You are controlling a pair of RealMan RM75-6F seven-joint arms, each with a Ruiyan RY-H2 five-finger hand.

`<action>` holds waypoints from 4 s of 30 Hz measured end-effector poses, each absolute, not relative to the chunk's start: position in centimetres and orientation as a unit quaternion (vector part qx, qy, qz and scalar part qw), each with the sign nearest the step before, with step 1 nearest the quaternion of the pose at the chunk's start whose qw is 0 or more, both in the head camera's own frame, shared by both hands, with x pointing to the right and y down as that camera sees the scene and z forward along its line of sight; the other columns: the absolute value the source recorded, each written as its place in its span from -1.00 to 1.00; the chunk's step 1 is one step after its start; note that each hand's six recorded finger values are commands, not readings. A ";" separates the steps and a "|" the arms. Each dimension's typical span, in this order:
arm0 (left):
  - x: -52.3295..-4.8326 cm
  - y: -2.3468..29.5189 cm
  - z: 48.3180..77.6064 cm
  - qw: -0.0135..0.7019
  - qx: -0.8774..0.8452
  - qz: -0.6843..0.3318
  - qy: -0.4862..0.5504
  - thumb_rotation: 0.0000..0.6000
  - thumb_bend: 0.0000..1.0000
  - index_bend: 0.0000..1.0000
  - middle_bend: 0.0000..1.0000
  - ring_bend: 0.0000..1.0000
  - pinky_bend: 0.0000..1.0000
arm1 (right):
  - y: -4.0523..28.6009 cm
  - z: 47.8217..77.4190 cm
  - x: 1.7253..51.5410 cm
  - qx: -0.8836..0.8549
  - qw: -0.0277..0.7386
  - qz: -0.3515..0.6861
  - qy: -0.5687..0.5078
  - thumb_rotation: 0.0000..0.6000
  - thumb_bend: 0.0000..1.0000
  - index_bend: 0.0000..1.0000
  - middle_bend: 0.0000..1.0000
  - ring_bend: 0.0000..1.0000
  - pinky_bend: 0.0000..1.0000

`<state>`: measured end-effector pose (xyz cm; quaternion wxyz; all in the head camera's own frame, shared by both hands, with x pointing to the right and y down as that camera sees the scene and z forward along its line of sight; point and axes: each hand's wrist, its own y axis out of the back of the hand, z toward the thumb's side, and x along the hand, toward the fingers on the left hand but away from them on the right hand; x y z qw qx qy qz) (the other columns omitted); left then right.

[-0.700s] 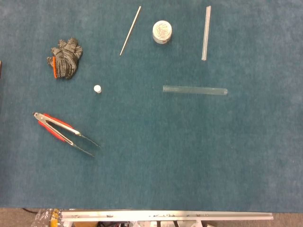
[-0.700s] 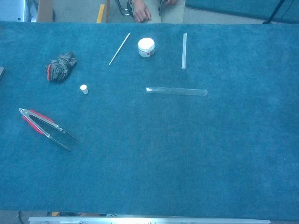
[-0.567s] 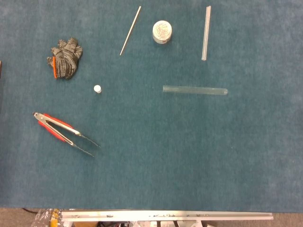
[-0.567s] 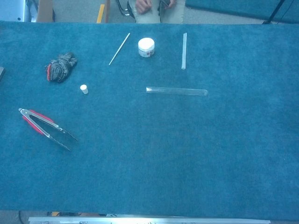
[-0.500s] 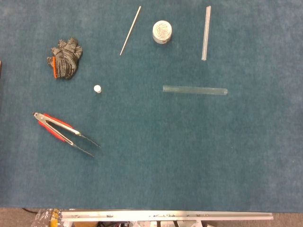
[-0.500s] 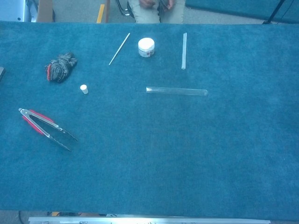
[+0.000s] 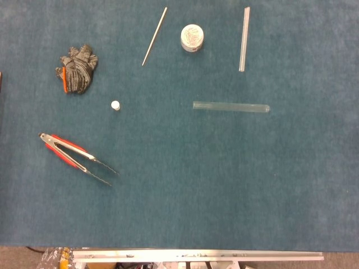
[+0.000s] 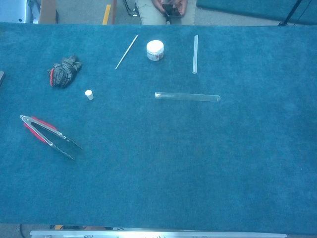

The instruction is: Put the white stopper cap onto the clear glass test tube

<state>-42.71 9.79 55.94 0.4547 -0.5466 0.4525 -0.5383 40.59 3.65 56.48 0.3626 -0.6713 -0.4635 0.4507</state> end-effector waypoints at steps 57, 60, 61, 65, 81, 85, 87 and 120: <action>-39.9 9.2 55.5 0.491 -0.592 -0.497 0.402 1.00 -0.30 -0.47 -0.59 -0.83 -0.83 | -2.2 75.1 19.0 -0.692 0.392 0.552 -0.251 1.00 -0.50 -0.05 -0.52 -0.86 -0.40; -40.0 9.3 55.5 0.491 -0.592 -0.497 0.402 1.00 -0.30 -0.47 -0.59 -0.83 -0.83 | -2.1 75.8 18.4 -0.687 0.393 0.560 -0.245 1.00 -0.50 -0.05 -0.52 -0.86 -0.40; -40.0 9.3 55.5 0.490 -0.593 -0.497 0.401 1.00 -0.30 -0.47 -0.60 -0.83 -0.83 | -2.1 76.0 18.2 -0.686 0.394 0.562 -0.242 1.00 -0.50 -0.05 -0.52 -0.86 -0.40; -40.0 9.2 55.6 0.490 -0.594 -0.497 0.399 1.00 -0.30 -0.47 -0.60 -0.83 -0.83 | -2.1 76.5 17.6 -0.683 0.396 0.566 -0.237 1.00 -0.50 -0.05 -0.52 -0.86 -0.40; -40.1 8.9 56.3 0.485 -0.599 -0.500 0.395 1.00 -0.31 -0.47 -0.61 -0.83 -0.83 | -2.6 78.7 17.4 -0.668 0.395 0.588 -0.229 1.00 -0.50 -0.05 -0.52 -0.86 -0.40; -40.1 8.8 56.5 0.485 -0.599 -0.500 0.395 1.00 -0.30 -0.47 -0.62 -0.83 -0.83 | -2.5 79.0 17.3 -0.668 0.394 0.590 -0.226 1.00 -0.50 -0.03 -0.52 -0.86 -0.40; -40.2 8.8 56.5 0.484 -0.599 -0.500 0.396 1.00 -0.30 -0.47 -0.62 -0.83 -0.83 | -2.5 79.0 17.2 -0.667 0.394 0.590 -0.226 1.00 -0.49 -0.01 -0.52 -0.86 -0.40; -38.0 6.6 57.6 0.459 -0.651 -0.472 0.377 1.00 -0.31 -0.46 -0.62 -0.83 -0.83 | -5.0 70.9 18.8 -0.709 0.364 0.524 -0.301 1.00 -0.32 0.19 -0.40 -0.78 -0.35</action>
